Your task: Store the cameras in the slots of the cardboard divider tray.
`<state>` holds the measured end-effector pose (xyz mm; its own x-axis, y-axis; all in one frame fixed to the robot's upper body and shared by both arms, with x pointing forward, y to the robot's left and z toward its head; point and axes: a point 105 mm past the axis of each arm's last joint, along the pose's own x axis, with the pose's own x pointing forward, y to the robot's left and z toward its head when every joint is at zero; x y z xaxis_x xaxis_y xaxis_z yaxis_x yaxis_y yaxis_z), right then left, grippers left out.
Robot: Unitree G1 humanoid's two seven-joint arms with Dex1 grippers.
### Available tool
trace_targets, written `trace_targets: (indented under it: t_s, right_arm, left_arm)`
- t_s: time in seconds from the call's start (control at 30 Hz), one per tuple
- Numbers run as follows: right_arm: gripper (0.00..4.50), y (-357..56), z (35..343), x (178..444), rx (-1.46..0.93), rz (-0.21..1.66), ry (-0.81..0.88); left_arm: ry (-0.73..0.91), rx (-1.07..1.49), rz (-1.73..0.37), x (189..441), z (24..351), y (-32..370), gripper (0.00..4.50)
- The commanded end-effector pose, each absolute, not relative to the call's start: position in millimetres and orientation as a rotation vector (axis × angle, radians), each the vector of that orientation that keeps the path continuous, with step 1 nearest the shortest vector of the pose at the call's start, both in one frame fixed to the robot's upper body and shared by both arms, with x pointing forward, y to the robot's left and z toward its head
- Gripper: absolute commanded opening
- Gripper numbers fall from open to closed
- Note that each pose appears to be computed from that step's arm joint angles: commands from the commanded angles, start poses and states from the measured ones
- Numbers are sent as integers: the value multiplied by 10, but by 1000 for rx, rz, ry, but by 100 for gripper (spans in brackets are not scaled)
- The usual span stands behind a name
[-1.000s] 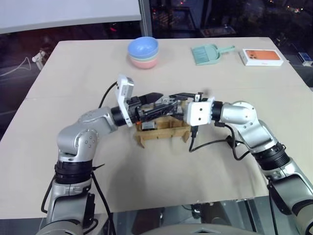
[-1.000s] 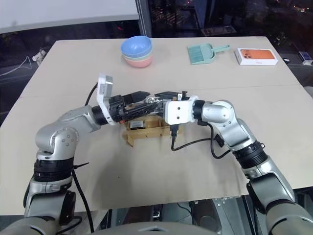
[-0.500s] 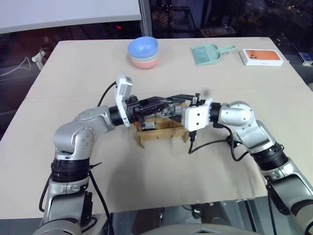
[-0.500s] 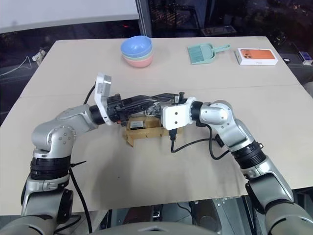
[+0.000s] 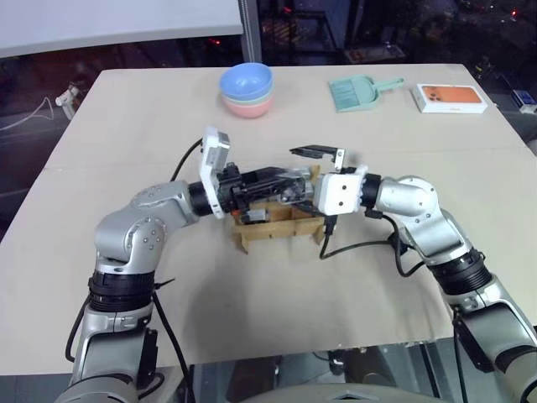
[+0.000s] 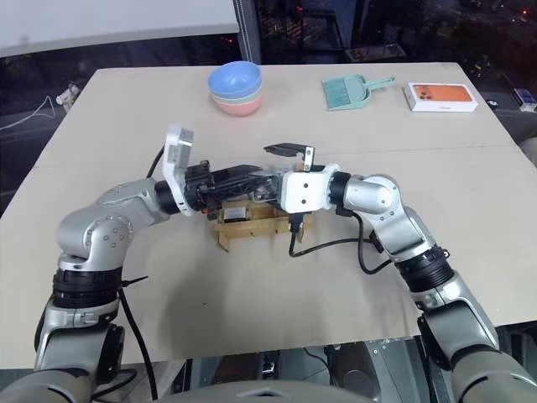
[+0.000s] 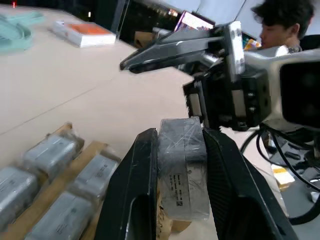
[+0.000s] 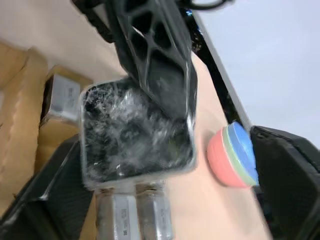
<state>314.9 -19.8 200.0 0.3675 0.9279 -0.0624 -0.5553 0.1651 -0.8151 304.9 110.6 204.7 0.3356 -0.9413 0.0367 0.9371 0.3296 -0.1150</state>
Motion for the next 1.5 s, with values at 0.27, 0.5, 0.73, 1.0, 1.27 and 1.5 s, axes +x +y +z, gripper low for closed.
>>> trace_targets:
  t_s: [0.27, 0.5, 0.73, 1.0, 1.27, 1.5]
  right_arm:
    - [444, -1230, 2063, 2719, -190, 1169, -63]
    - [444, -1907, 2219, 2459, -19, 1171, 73]
    - [444, -2350, 2113, 2329, -32, 1150, 44]
    - [444, -2657, 1922, 2157, -165, 1165, 15]
    - [444, -2822, 1813, 2078, -229, 1179, 13]
    - [444, -2828, 1766, 2098, -254, 1178, 16]
  left_arm:
    - [-76, 44, -1235, 2993, 2013, 1151, 77]
    - [-105, 216, -1234, 3005, 1750, 1213, 77]
    - [-116, 246, -1210, 3082, 1607, 1277, 77]
    - [-111, 225, -1200, 3102, 1548, 1305, 77]
    - [-125, 258, -1216, 3116, 1507, 1312, 77]
    - [-144, 309, -1231, 3120, 1481, 1320, 77]
